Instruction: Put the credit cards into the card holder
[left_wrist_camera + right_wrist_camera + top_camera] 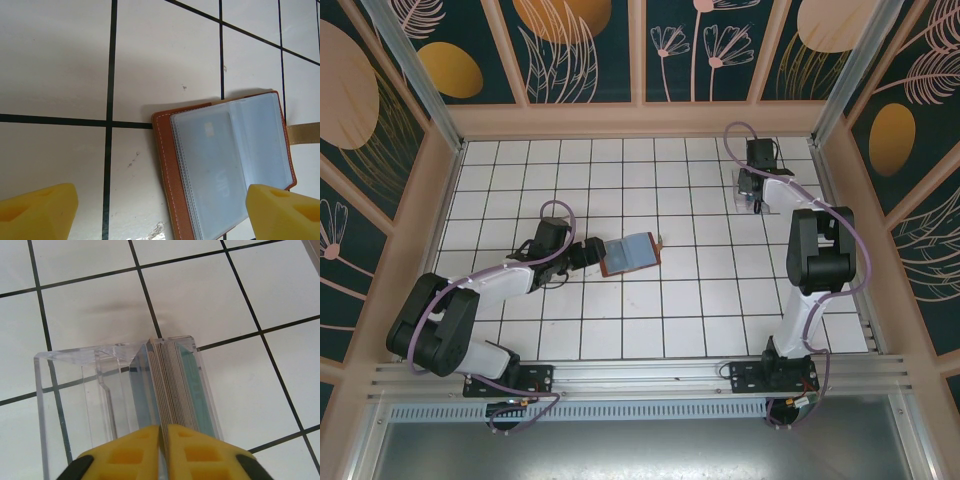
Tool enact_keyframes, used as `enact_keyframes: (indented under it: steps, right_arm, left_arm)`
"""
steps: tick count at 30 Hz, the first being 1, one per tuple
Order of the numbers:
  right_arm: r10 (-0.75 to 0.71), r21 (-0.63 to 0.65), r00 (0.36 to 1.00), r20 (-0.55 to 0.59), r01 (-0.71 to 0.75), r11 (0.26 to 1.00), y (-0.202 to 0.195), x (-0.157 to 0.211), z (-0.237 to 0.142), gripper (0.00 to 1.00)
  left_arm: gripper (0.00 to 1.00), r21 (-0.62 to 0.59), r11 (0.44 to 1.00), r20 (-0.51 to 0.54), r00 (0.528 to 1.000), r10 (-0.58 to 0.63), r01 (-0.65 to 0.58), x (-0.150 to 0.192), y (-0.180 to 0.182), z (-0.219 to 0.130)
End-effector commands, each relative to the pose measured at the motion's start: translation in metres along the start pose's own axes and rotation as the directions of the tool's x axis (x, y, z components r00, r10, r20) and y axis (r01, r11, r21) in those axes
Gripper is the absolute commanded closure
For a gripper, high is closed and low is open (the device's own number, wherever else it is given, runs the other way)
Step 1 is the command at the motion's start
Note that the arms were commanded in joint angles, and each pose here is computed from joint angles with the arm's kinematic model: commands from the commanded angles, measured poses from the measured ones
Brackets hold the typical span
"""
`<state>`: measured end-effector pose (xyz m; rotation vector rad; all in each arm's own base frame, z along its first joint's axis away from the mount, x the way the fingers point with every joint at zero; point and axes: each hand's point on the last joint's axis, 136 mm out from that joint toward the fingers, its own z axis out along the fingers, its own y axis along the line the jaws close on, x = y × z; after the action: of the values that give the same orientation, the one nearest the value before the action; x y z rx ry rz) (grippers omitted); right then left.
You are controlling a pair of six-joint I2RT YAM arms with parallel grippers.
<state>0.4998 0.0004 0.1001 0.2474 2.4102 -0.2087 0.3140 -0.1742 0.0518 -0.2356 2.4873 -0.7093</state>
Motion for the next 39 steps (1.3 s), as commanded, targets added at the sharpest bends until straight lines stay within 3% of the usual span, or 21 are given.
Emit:
enact_keyframes:
  steps: [1,7,19,23,26,30,35,37,39]
  right_arm:
    - [0.015,0.001,1.0,-0.002,-0.015,1.0,-0.007,-0.005,-0.003,0.9]
    - [0.017,-0.015,1.0,0.012,-0.017,1.0,-0.006,-0.01,-0.01,1.0]
    - [0.052,-0.112,0.996,0.079,-0.043,0.993,0.005,-0.033,-0.054,1.0]
    - [0.017,-0.156,0.992,0.128,0.004,0.988,0.034,-0.034,-0.087,1.0]
    - [-0.006,-0.276,0.99,0.144,0.046,0.96,0.069,-0.027,-0.112,1.0]
    - [-0.019,-0.533,0.992,0.126,0.084,0.842,0.132,0.004,-0.147,1.0]
    - [-0.086,-0.857,0.995,0.056,0.092,0.507,0.213,0.072,-0.199,1.0]
    - [-0.137,-0.909,0.99,0.025,0.079,0.409,0.23,0.096,-0.206,1.0]
    - [-0.176,-0.921,0.984,-0.011,0.059,0.386,0.239,0.115,-0.198,1.0]
  left_arm:
    - [0.13,0.022,1.0,0.008,1.0,0.008,-0.008,-0.005,-0.008,-0.002]
    - [0.13,0.022,1.0,0.015,1.0,0.012,-0.012,-0.007,-0.01,-0.003]
    - [0.13,0.019,1.0,0.016,1.0,0.016,-0.016,-0.008,-0.01,-0.006]
    - [0.13,0.017,1.0,0.018,1.0,0.012,-0.012,-0.006,-0.008,-0.004]
    - [0.15,0.023,1.0,0.011,1.0,0.007,-0.008,-0.005,-0.009,-0.005]
    - [0.15,0.046,0.999,0.058,0.998,0.007,-0.01,-0.006,-0.01,-0.017]
    - [0.15,0.047,0.999,0.016,1.0,0.027,-0.027,0.003,-0.008,-0.016]
    - [0.15,0.057,0.998,-0.003,1.0,0.016,-0.016,0.008,-0.008,-0.012]
    - [0.15,0.07,0.998,-0.02,1.0,0.009,-0.007,0.01,-0.01,-0.009]
